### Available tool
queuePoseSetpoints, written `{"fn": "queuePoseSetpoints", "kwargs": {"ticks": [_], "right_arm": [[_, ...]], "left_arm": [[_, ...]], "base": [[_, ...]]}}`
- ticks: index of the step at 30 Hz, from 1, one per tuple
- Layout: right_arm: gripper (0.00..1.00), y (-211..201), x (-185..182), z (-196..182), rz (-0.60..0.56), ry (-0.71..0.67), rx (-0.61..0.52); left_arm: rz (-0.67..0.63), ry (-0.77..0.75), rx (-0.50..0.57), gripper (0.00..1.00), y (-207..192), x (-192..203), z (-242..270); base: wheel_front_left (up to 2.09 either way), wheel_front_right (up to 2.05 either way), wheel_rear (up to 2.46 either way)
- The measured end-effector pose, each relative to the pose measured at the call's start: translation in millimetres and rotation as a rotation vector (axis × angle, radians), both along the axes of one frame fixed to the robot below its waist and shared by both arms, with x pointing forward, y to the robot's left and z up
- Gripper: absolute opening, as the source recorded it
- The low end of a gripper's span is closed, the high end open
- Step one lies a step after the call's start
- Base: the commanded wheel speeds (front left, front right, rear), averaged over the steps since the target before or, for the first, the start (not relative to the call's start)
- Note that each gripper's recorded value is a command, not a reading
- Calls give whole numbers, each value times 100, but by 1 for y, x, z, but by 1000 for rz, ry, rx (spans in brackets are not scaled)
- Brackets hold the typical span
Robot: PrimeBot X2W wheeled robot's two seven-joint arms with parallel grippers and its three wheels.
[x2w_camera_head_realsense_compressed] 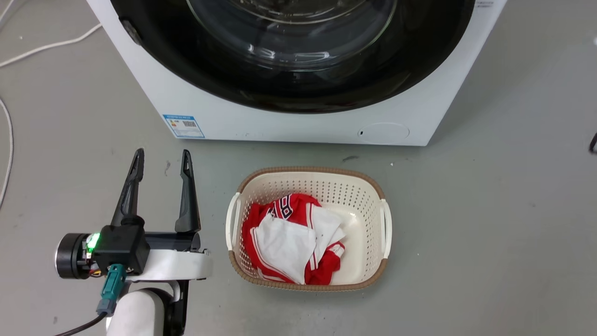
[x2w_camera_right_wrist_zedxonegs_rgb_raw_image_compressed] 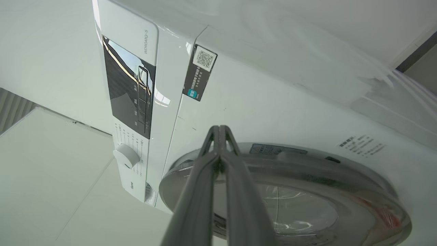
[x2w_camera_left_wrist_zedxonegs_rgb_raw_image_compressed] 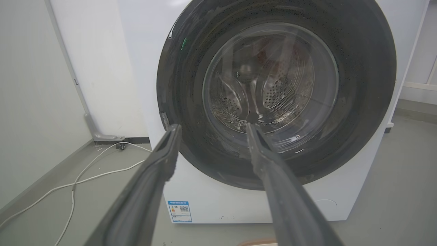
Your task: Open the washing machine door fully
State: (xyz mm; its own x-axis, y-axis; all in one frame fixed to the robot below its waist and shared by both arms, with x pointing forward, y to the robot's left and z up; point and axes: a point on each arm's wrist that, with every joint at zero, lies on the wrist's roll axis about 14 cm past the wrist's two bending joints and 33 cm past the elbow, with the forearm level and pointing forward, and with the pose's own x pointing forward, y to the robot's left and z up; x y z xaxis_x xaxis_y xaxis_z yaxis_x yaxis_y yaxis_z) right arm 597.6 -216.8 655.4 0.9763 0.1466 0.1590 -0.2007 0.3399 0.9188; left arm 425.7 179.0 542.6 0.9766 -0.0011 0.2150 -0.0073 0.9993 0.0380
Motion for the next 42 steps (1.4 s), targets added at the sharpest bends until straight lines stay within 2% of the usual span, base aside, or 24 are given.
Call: {"fn": "queuePoseSetpoints", "kwargs": {"ticks": [5, 10, 16, 29, 42], "right_arm": [[0, 28, 30, 10, 120, 47, -122], [0, 53, 49, -4, 217, 136, -257], [0, 79, 66, -27, 290, 213, -343], [0, 97, 90, -66, 337, 299, -383], [0, 121, 64, -79, 552, 388, -375]], "left_arm": [[2, 15, 0, 100, 1, 10, -8], [-1, 24, 0, 100, 0, 20, -14], [-6, 36, 2, 100, -1, 30, -22], [-4, 72, 2, 100, 0, 44, -41], [-17, 75, -10, 100, -7, 48, -43]], "base": [[0, 0, 0], [0, 0, 0], [0, 0, 0], [0, 0, 0], [0, 0, 0]]}}
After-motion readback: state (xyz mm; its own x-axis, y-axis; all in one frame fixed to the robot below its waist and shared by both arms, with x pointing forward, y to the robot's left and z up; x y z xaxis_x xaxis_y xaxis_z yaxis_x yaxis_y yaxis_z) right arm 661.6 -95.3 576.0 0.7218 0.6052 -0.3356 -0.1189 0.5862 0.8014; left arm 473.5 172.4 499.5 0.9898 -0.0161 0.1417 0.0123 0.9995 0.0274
